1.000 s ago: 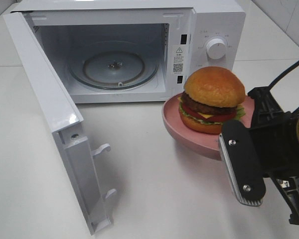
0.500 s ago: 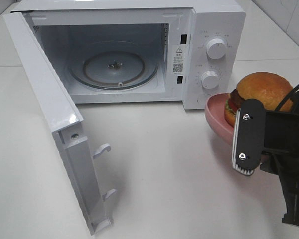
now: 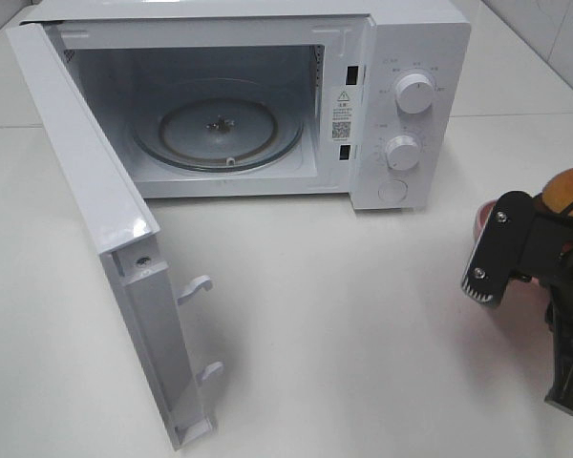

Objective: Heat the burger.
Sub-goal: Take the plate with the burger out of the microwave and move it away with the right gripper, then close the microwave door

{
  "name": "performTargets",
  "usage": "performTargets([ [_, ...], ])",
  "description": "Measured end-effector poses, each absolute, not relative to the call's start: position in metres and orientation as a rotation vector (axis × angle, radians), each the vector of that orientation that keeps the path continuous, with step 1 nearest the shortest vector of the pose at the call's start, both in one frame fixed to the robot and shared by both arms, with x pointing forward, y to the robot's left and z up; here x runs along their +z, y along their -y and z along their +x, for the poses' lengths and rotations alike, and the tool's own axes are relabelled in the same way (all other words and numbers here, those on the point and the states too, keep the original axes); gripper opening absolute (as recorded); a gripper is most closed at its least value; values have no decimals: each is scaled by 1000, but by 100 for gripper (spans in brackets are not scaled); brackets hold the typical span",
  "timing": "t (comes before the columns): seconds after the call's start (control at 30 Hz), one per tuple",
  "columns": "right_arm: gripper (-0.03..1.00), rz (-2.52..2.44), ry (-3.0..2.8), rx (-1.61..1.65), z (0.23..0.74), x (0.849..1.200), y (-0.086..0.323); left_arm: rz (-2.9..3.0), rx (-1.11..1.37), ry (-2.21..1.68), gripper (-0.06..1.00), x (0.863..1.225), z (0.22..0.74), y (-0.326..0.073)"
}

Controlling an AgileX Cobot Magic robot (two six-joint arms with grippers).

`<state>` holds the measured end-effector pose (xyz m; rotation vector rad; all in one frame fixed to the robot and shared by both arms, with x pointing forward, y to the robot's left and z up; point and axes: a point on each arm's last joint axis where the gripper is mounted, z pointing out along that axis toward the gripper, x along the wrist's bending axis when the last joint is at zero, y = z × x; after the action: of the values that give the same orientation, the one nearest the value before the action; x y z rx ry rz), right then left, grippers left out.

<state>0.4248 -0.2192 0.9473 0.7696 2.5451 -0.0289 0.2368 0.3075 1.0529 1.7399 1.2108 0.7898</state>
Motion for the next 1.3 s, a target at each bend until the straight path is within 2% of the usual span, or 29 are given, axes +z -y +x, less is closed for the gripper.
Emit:
performTargets([
  [0.17,11,960,-2527,-23,445,928,232,1740,790,-1211,0,1053,237,-307],
  [0.5,11,1090,-2494,-95,488,913,238,1740,790,-1211,0,1053,237,-307],
  [0.87,12,1102,-2512,-60,496,903,233,1740,790,-1211,0,1053,237,-307],
  [0.93,20,1126,-2508,-39,496,903,231,1740,790,-1211,0,1053,237,-307],
  [0.97,20,1126,-2508,-39,496,903,231,1740,790,-1211,0,1053,237,-307],
  [1.03,36,1183,-2496,-22,495,902,231,1740,790,-1211,0,1053,237,-307],
  [1.13,39,1199,-2492,-16,495,903,230,1740,790,-1211,0,1053,237,-307],
  [1.17,45,1249,-2482,2,495,903,229,1740,790,-1211,0,1053,237,-307],
  [1.3,52,1391,-2444,29,500,909,225,1740,790,-1211,0,1053,237,-307],
])
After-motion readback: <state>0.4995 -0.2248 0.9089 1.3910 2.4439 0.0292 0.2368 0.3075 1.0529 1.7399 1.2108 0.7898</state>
